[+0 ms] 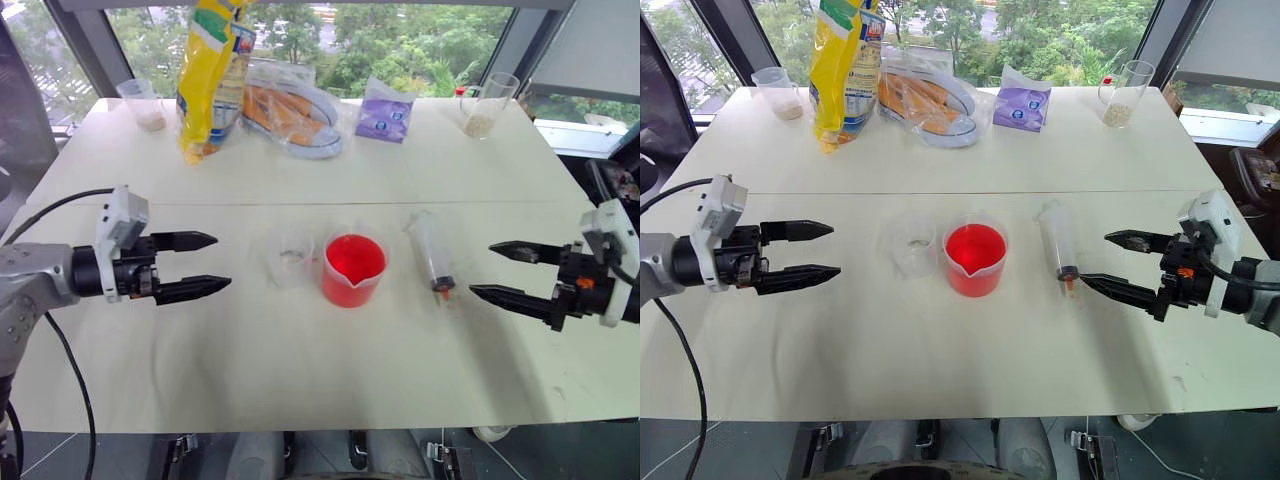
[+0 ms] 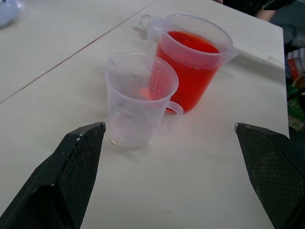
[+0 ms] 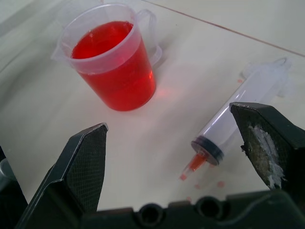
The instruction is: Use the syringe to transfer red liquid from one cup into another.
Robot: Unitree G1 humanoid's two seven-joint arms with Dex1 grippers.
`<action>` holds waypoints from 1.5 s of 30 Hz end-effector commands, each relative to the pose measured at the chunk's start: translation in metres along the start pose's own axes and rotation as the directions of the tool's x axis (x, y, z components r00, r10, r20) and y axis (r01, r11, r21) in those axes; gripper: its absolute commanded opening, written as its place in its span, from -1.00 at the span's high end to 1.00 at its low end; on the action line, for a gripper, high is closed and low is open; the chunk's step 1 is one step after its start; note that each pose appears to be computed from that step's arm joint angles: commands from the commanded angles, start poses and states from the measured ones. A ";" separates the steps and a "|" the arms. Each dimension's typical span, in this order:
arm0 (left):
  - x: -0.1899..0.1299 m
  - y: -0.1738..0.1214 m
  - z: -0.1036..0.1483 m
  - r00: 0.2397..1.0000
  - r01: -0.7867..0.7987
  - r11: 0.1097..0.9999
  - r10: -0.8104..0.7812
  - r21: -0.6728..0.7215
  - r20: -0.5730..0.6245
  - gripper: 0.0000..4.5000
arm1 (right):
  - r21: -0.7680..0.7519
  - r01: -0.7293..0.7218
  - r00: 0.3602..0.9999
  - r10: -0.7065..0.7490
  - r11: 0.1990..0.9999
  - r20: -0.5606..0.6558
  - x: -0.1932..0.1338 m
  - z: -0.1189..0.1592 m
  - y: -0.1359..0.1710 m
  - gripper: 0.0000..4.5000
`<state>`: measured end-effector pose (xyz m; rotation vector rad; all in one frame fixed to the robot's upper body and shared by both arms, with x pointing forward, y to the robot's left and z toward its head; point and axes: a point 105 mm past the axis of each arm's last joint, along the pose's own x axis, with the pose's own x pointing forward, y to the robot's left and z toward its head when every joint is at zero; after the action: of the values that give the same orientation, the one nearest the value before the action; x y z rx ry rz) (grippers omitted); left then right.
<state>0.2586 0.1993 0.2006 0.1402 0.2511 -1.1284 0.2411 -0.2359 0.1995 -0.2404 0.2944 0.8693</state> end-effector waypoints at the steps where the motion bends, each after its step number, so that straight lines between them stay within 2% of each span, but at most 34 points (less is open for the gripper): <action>1: 0.001 -0.006 0.009 1.000 0.025 0.999 -0.025 0.040 -0.008 -1.00 | -0.039 0.001 1.000 0.000 0.999 0.016 -0.003 0.011 0.001 -0.99; 9: 0.002 -0.013 0.017 0.998 0.055 0.998 -0.055 0.037 0.000 -1.00 | -0.025 -0.003 1.000 0.004 1.000 0.016 -0.001 0.010 0.003 -0.99; 27: 0.005 -0.016 0.016 0.998 0.067 0.997 -0.067 0.041 -0.006 -1.00 | 0.007 0.021 1.000 -0.021 1.000 -0.005 0.016 0.021 -0.004 -0.99; 31: 0.007 -0.016 0.019 0.997 0.076 0.996 -0.076 0.048 0.001 -1.00 | 0.074 0.063 0.995 -0.057 0.995 -0.081 0.029 0.024 -0.016 -0.99; 36: 0.016 -0.016 0.018 0.995 0.100 0.993 -0.101 0.062 0.014 -1.00 | 0.195 0.090 0.965 -0.037 0.977 -0.260 0.053 0.027 -0.027 -0.99; 40: 0.025 -0.015 0.020 0.993 0.108 0.991 -0.112 0.072 0.044 -1.00 | 0.307 0.154 0.924 -0.027 0.939 -0.381 0.069 0.026 -0.038 -0.99; 45: 0.030 -0.016 0.019 0.990 0.118 0.990 -0.124 0.080 0.067 -1.00 | 0.344 0.264 0.858 -0.057 0.901 -0.510 0.083 0.020 -0.057 -0.99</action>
<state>0.2594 0.1632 0.2055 0.1280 0.1927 -1.2590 0.3336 -0.2003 0.1905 -0.0831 0.8975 0.5962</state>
